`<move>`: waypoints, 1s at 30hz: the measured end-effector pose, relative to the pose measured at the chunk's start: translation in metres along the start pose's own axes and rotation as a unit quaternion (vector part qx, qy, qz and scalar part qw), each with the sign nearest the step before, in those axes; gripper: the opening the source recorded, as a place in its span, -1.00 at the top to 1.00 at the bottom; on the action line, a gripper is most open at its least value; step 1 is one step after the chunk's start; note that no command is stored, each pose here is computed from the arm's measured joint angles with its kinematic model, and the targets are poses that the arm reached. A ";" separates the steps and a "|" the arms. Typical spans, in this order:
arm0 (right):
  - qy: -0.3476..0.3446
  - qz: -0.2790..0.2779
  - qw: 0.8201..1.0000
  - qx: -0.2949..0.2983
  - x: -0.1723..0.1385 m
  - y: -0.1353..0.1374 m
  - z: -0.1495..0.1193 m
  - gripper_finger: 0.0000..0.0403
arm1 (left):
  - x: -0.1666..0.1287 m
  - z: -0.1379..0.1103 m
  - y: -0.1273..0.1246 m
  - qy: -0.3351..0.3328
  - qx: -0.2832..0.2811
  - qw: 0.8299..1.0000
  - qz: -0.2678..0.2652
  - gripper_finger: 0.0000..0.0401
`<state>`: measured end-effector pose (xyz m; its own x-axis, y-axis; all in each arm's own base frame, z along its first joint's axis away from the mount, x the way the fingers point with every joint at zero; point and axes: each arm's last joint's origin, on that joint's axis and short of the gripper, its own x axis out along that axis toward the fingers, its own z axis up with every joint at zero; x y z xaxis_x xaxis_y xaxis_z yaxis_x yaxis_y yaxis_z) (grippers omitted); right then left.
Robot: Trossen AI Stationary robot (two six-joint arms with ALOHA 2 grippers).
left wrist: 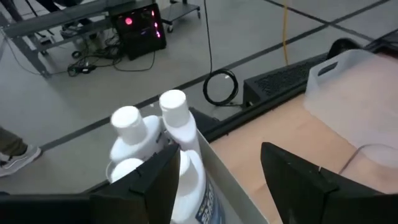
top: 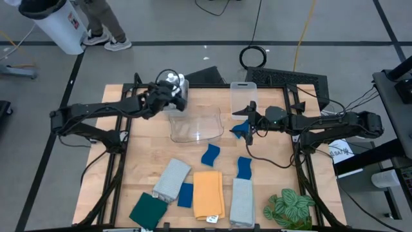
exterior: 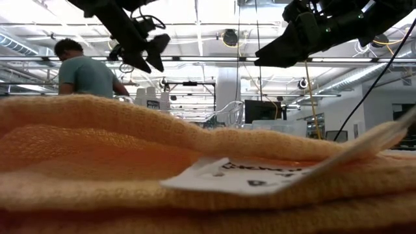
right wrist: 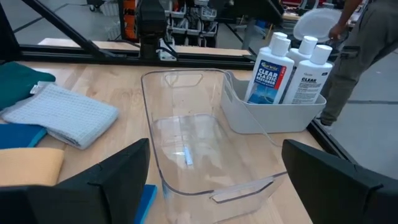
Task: Pick & Place Kitchen Items
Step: Put the blue sponge into the white bin
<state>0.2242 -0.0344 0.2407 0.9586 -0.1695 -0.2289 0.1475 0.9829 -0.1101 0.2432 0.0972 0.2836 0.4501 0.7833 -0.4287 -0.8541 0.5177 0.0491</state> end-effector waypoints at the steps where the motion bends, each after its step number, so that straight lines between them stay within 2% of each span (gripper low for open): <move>1: 0.002 0.000 1.000 -0.005 0.000 0.000 0.000 -0.67 | -0.005 0.001 0.001 -0.002 0.000 1.000 -0.003 -0.14; 6: 0.007 0.001 1.000 -0.017 0.000 0.000 -0.001 -0.67 | -0.023 -0.009 0.006 -0.015 0.000 1.000 -0.025 -0.15; 11: 0.016 0.003 0.999 -0.044 0.000 0.001 -0.003 -0.67 | -0.031 -0.031 0.011 -0.017 -0.005 0.999 -0.037 -0.15; 19: 0.097 0.013 0.995 -0.024 0.002 0.002 -0.020 -0.67 | -0.035 -0.064 0.012 -0.012 -0.014 0.995 -0.099 -0.15; 22: 0.159 0.020 0.987 -0.005 0.005 0.005 -0.035 -0.67 | -0.036 -0.068 0.010 -0.007 -0.023 0.993 -0.111 -0.15; 26: 0.264 0.035 0.964 0.000 0.010 0.012 -0.061 -0.67 | -0.039 -0.071 0.007 -0.004 -0.022 0.992 -0.121 -0.15; 30: 0.328 0.013 0.945 -0.010 0.018 0.015 -0.085 -0.66 | -0.040 -0.071 0.006 -0.004 -0.019 0.992 -0.124 -0.15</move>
<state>0.2228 -0.0283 0.1522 0.6040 -0.1604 -0.7807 0.1156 0.9868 -0.1133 0.2016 0.0449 0.2365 0.6496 0.6360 -0.4167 -0.7261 0.6814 -0.0921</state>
